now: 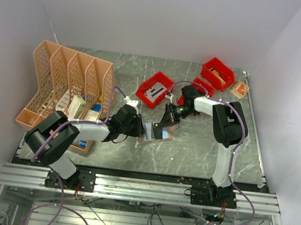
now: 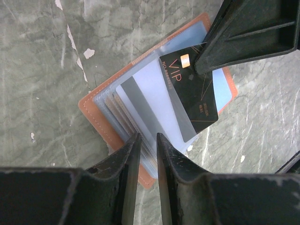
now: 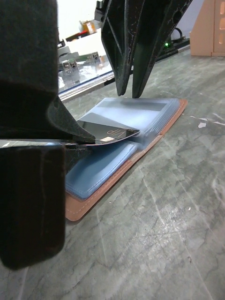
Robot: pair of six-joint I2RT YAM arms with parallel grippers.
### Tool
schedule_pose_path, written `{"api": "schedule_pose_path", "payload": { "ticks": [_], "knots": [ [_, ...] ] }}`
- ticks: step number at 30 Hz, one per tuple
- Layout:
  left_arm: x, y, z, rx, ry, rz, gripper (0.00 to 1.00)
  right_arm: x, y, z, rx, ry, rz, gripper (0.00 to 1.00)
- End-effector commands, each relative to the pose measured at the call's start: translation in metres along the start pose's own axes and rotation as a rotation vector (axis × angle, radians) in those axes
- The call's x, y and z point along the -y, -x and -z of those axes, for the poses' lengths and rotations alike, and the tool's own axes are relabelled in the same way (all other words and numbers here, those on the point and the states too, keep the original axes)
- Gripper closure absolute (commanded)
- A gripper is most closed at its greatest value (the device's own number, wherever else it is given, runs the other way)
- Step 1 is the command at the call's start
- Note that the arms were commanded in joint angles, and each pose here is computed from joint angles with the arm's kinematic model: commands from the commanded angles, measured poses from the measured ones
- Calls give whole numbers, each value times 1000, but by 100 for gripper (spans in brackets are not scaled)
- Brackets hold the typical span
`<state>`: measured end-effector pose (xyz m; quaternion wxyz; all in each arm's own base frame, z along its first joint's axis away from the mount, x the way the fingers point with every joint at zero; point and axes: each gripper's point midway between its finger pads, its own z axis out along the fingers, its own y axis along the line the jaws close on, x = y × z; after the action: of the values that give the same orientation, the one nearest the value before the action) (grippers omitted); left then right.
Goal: Put the credit cards into the card holder
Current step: Insert the credit card into the card holder.
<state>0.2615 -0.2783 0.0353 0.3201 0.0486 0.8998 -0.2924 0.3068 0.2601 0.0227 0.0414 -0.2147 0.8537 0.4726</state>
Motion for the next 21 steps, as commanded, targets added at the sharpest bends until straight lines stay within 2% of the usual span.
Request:
{"api": "schedule_pose_path", "payload": {
  "ticks": [1, 15, 21],
  "knots": [
    [2, 0, -7, -7, -17, 15, 68, 19, -8, -7, -36, -89, -37, 100],
    [5, 3, -16, -21, -22, -12, 70, 3, 1, -15, -6, -21, -22, 93],
    [3, 23, 8, 54, 29, -9, 66, 2, -2, -15, 0, -11, -19, 87]
  ]
}}
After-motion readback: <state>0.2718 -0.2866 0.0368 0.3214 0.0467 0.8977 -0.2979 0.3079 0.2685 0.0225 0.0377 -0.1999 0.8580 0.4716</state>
